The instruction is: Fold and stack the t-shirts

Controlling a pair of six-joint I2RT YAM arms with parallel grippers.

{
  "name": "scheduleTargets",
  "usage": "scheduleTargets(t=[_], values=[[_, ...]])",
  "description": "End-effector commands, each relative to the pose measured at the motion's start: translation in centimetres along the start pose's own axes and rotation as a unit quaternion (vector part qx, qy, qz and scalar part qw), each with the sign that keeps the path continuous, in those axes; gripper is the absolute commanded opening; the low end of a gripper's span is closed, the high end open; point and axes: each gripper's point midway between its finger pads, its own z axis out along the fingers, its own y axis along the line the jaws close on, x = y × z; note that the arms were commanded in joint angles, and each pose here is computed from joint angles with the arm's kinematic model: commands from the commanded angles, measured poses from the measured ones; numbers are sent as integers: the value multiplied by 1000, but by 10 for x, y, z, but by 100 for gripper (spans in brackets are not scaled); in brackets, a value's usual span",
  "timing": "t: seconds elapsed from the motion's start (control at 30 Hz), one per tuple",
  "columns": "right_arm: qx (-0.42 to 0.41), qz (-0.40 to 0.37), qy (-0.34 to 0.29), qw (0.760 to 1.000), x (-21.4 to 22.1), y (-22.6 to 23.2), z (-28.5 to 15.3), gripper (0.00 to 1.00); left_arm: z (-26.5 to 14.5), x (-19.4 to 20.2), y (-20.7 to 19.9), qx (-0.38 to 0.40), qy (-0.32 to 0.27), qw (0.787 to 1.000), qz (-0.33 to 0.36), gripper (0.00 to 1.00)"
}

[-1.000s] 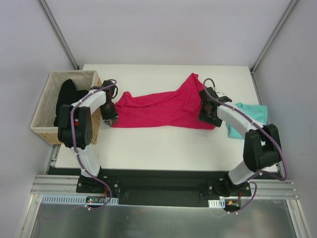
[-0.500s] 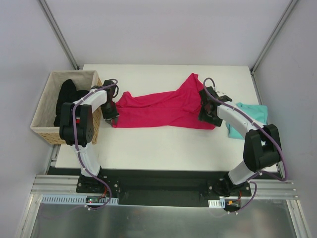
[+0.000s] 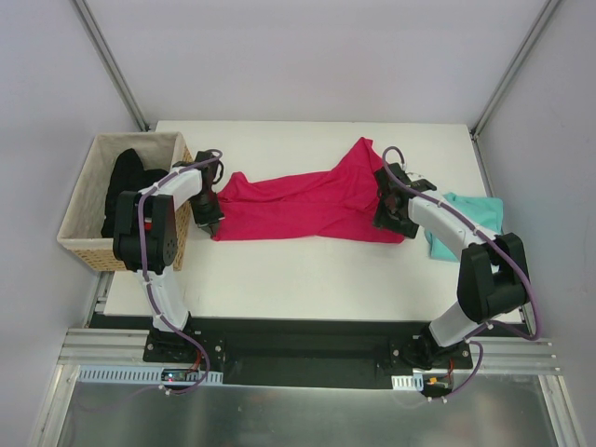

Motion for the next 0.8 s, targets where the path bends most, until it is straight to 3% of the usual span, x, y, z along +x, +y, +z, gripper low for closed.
scheduleTargets(t=[0.0,0.4,0.77], values=[[-9,9,-4,1000,-3,-1,-9,67,-12,-5,-4,7,-14,1000,5,0],[-2,4,28,1000,33,-7,17,67,-17,-6,-4,10,-19,1000,5,0],[4,-13,20,1000,25,-1,27,67,-18,-6,-3,9,-20,1000,6,0]])
